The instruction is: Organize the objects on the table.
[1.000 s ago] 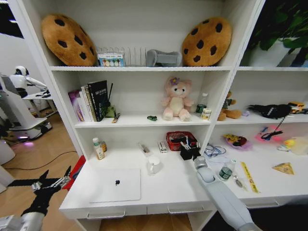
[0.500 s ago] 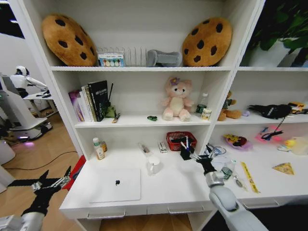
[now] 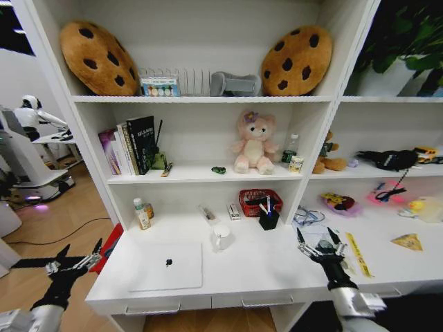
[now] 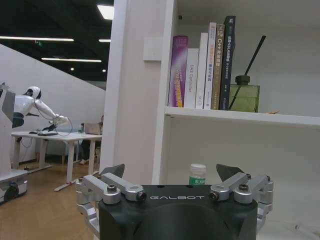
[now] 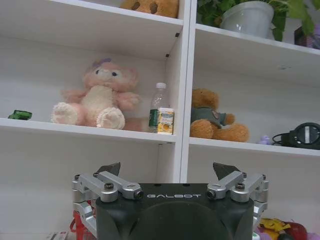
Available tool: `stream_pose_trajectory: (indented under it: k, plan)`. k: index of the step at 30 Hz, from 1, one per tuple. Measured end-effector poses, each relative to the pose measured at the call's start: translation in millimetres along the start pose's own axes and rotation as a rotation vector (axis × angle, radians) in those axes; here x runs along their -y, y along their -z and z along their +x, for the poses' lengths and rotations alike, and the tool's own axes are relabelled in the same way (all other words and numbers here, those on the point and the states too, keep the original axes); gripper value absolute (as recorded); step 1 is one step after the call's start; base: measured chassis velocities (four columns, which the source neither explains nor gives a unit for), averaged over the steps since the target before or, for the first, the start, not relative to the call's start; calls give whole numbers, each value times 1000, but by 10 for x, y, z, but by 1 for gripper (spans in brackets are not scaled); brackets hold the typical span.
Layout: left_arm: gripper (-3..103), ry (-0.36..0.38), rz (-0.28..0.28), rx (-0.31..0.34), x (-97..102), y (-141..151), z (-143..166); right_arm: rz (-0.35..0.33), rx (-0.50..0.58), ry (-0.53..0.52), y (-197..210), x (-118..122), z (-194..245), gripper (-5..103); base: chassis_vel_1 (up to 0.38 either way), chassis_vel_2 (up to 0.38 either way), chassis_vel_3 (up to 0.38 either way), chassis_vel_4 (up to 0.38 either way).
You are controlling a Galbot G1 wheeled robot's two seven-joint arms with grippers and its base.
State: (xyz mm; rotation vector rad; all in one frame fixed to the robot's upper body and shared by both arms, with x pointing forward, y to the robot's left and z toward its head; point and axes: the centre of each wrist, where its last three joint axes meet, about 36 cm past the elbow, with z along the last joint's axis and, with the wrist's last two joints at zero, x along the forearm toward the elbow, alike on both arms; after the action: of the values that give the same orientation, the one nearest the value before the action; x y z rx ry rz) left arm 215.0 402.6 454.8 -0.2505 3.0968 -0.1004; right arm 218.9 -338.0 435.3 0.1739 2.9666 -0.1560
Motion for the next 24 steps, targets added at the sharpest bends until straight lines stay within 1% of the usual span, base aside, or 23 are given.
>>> stream_pose_trajectory:
  k: [2,4,6,8,14,17,24]
  plan:
    - [100,0,0,0,0,0,0,0,2,-30,36,2,98,100,0,0,0,0]
    - [100,0,0,0,0,0,0,-1,2,-37,41,1,116,100,0,0,0,0]
    - [100,0,0,0,0,0,0,-10,-4,-73,54,-23,197,100,0,0,0,0]
    - [100,0,0,0,0,0,0,-10,-3,-85,49,-37,208,100,0,0,0,0]
    - [100,0,0,0,0,0,0,-8,-13,-93,-28,-87,198,100,-17,-4,22,10]
    - [100,0,0,0,0,0,0,-8,-21,-93,-68,-98,197,100,-94,-70,92,104]
    - [100,0,0,0,0,0,0,-2,-26,-88,-102,-99,180,100,-160,-178,194,167]
